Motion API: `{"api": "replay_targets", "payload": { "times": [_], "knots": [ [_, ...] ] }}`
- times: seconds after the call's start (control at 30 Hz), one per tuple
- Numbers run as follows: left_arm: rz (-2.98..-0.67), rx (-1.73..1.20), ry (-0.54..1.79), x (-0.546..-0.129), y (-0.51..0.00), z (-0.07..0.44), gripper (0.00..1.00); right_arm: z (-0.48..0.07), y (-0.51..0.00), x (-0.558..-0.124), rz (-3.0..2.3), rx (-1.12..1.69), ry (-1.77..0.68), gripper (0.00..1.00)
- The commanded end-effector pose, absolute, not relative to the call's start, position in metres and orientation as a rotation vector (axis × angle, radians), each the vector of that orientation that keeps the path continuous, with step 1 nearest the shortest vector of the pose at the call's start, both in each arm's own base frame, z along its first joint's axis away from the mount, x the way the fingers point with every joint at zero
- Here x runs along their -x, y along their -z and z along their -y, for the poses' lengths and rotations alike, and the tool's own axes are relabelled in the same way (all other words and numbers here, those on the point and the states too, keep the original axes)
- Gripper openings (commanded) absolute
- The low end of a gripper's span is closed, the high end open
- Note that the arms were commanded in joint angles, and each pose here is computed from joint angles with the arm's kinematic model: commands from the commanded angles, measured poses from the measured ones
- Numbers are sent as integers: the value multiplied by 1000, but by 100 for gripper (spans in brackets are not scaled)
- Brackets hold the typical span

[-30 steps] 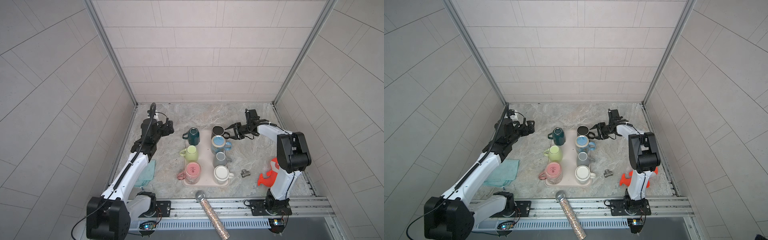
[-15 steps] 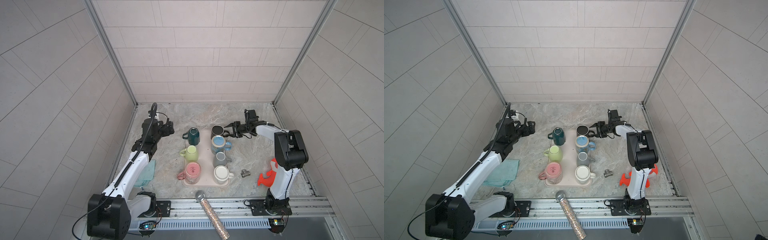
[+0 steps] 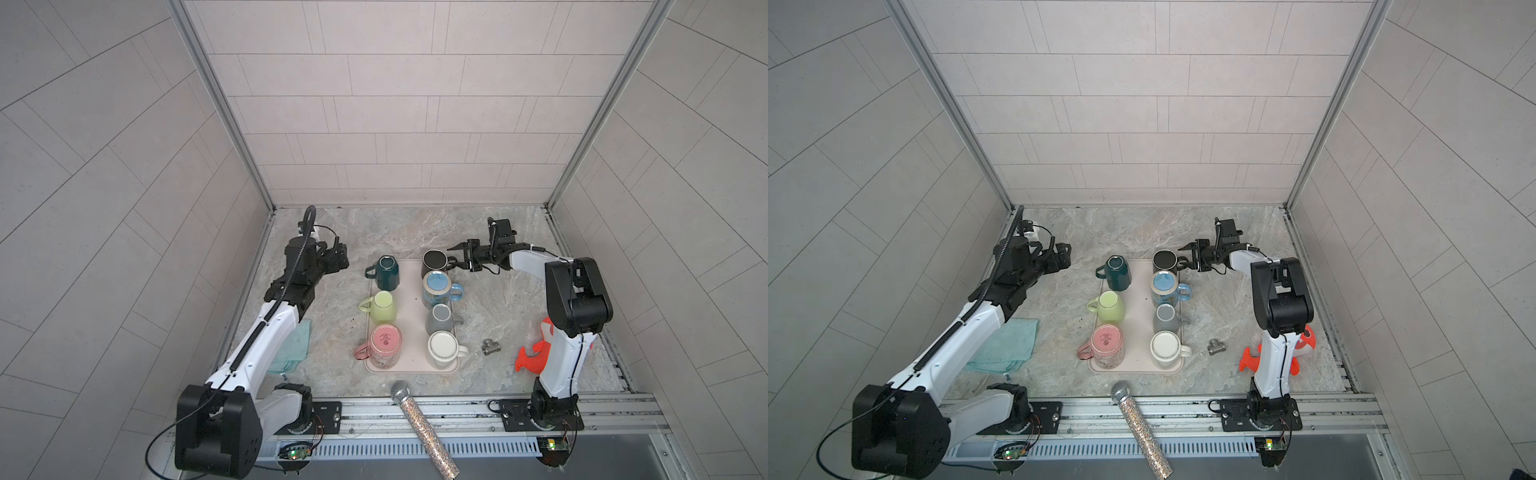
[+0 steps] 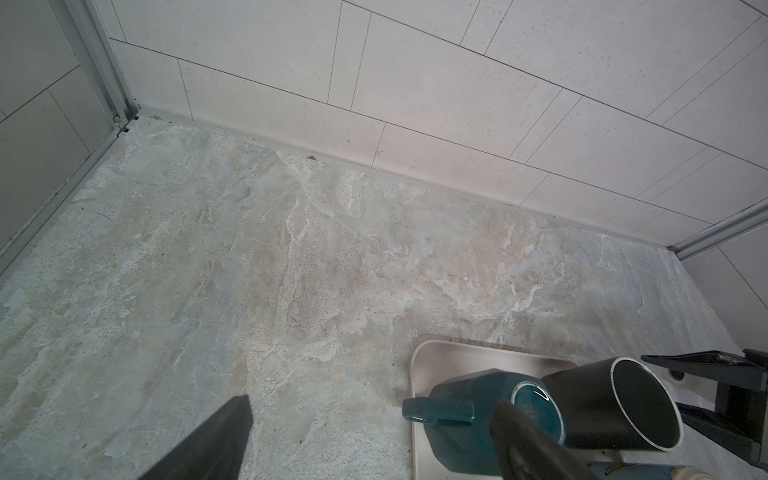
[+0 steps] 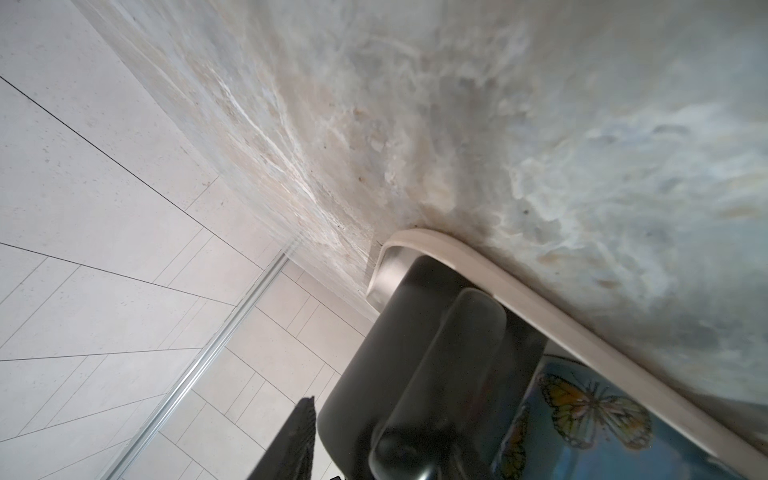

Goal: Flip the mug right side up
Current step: 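Grasp the black mug with the right gripper and lift it off the tray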

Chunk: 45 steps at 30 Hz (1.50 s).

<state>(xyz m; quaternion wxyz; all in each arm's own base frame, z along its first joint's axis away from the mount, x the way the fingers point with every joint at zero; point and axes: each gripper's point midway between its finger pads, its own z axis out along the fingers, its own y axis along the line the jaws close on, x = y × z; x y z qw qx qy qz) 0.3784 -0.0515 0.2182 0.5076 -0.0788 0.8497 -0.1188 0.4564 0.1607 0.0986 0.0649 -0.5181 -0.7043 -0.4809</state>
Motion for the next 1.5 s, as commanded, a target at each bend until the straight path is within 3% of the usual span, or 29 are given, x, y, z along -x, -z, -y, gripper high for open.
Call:
{"api": "replay_targets", "payload": {
  "times": [0.0,0.4,0.8,0.97,1.2,1.47],
  "knots": [
    [-2019,170,284,-382,-233,53,95,-162,-93,-461,2051,1631,1458,45],
    [-2028,169,281,-383,-230,53,95,-180,-90,-471,1994,1615,1532,44],
    [-2038,167,283,-384,-227,54,95,-184,-94,-483,1960,1608,1611,17],
    [-2036,167,283,-385,-227,54,95,-186,-105,-496,1932,1589,1691,1],
    [-2041,168,283,-385,-226,54,95,-189,-129,-512,1941,1528,1814,0],
    [-2034,183,293,-386,-230,54,90,-197,-193,-536,2014,1313,2082,0]
  ]
}}
